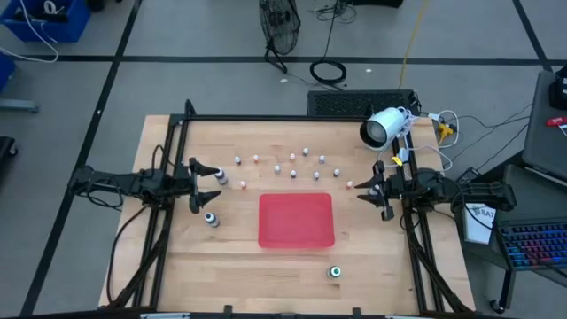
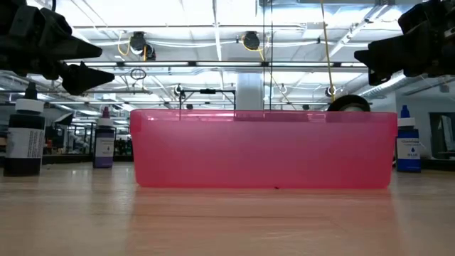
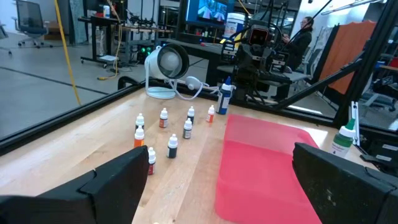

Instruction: Pick & Place food coloring

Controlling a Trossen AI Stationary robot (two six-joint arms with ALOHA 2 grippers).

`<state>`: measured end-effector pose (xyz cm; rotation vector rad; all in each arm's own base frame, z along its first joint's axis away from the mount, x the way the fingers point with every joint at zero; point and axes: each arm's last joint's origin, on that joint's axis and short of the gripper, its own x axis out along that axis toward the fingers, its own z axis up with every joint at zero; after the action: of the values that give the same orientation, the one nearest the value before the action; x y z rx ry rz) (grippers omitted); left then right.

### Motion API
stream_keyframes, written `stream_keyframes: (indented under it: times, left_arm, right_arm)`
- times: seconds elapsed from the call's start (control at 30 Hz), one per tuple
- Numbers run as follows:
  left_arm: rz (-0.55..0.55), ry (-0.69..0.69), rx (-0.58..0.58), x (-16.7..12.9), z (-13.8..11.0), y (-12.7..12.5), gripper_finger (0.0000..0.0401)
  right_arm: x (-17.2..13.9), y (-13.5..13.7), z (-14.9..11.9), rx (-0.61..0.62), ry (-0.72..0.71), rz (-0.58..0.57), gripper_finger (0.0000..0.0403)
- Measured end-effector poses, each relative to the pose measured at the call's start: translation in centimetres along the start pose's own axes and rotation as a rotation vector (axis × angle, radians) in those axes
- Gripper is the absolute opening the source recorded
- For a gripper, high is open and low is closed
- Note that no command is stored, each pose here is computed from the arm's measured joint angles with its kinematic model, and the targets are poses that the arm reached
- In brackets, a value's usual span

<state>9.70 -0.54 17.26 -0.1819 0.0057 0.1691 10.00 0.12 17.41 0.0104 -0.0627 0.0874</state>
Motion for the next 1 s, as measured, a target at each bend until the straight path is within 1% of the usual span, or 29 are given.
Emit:
stream_keyframes:
  times: [0.6,0.73,0.77,0.9,0.93,1.0]
  left_arm:
    - [0.000,0.000,0.000,0.00,0.00,0.00,0.0392]
    - [0.000,0.000,0.000,0.00,0.00,0.00,0.0392]
    - [0.000,0.000,0.000,0.00,0.00,0.00,0.0392]
    - [0.000,0.000,0.000,0.00,0.00,0.00,0.0392]
    - [0.001,0.000,0.000,0.00,0.00,0.00,0.0392]
    - [0.000,0.000,0.000,0.00,0.00,0.00,0.0392]
  right_arm:
    - [0.00,0.00,0.01,0.000,0.000,-0.001,0.0126]
    - [0.00,-0.08,0.17,-0.022,-0.017,-0.029,0.0126]
    - [0.00,-0.07,0.26,0.002,-0.026,-0.026,0.0126]
    - [0.00,-0.07,0.23,0.165,-0.026,-0.024,0.0126]
    - [0.00,-0.07,0.25,0.188,-0.028,-0.024,0.0126]
    - [-0.02,-0.09,0.59,0.197,-0.064,-0.026,0.0126]
